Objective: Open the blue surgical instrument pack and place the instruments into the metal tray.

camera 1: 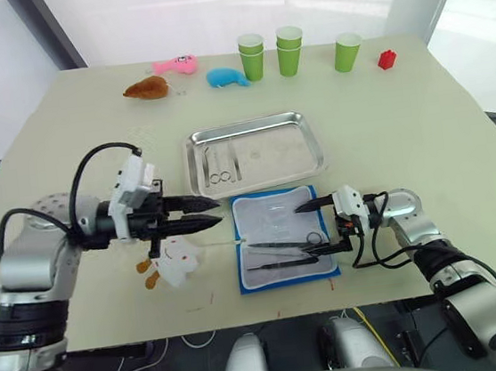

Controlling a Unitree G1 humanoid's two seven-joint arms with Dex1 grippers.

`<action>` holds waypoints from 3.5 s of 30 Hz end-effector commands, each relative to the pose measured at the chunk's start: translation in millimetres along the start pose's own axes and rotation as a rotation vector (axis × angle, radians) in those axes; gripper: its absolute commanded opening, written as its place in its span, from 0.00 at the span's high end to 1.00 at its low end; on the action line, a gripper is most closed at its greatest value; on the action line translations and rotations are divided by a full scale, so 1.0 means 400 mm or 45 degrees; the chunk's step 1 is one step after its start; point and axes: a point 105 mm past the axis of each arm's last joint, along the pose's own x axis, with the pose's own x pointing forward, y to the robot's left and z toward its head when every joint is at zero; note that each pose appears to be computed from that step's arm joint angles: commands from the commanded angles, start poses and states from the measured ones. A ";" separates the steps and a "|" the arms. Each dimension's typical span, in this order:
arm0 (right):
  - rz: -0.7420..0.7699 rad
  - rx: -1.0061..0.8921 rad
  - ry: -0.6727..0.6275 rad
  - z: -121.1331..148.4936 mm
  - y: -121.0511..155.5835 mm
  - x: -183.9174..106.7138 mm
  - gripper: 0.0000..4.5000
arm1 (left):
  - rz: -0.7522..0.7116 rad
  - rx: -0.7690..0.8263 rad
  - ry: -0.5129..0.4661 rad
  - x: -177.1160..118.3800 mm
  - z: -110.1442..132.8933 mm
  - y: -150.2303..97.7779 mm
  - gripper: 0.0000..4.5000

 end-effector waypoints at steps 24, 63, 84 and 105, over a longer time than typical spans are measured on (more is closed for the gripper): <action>0.109 0.176 0.121 -0.091 0.077 0.010 0.00 | -0.179 0.133 -0.003 0.021 -0.008 -0.077 0.02; -0.111 -0.089 -0.117 0.191 0.047 -0.185 0.00 | -0.123 0.234 -0.201 0.130 -0.054 -0.112 0.02; -0.150 -0.137 -0.055 0.312 0.105 -0.300 0.00 | -0.074 0.259 -0.173 0.180 -0.169 -0.051 0.02; -0.144 -0.163 -0.062 0.348 0.113 -0.277 0.00 | -0.310 0.336 -0.092 0.219 -0.194 -0.021 0.02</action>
